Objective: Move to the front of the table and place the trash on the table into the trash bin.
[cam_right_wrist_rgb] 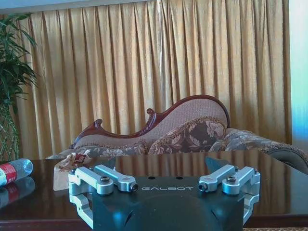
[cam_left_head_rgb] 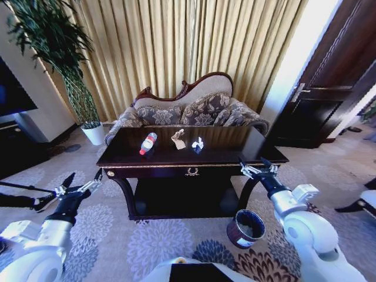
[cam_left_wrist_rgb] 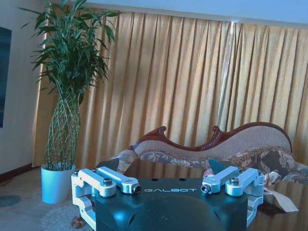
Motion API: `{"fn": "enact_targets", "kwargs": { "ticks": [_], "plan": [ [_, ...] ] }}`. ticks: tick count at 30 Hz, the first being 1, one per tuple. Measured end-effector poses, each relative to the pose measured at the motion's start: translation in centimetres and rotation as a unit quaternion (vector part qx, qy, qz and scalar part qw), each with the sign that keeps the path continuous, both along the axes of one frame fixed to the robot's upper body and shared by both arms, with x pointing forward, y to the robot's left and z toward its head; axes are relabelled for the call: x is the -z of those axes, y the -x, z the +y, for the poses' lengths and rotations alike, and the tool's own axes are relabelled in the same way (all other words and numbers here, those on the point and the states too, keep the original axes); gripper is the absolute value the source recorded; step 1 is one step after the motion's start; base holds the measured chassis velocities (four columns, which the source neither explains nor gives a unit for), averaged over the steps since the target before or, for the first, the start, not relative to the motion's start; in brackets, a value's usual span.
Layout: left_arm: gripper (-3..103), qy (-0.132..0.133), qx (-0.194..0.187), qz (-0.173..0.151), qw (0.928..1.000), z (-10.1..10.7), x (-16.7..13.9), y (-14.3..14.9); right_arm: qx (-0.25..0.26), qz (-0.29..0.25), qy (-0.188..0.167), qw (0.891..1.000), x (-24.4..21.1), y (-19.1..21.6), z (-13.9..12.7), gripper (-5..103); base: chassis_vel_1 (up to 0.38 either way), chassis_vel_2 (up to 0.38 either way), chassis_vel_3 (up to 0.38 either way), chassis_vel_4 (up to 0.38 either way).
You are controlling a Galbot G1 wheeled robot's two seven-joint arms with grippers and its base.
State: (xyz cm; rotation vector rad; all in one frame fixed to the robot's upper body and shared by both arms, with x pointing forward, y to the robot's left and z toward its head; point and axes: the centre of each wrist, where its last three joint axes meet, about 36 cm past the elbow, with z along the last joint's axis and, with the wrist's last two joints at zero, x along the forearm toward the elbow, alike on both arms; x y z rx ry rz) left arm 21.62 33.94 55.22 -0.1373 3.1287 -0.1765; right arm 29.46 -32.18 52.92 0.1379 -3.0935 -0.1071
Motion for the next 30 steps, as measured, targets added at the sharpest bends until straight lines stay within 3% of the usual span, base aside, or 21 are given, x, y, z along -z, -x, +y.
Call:
{"fn": "enact_targets", "kwargs": {
  "ticks": [30],
  "plan": [
    [100,0.006,0.0,-0.007,1.0,0.0,0.28,0.38,-0.015,0.008,0.004,1.0,0.41,0.04,0.19,100,-0.05,0.052,0.05,-0.05]
  ]
}}
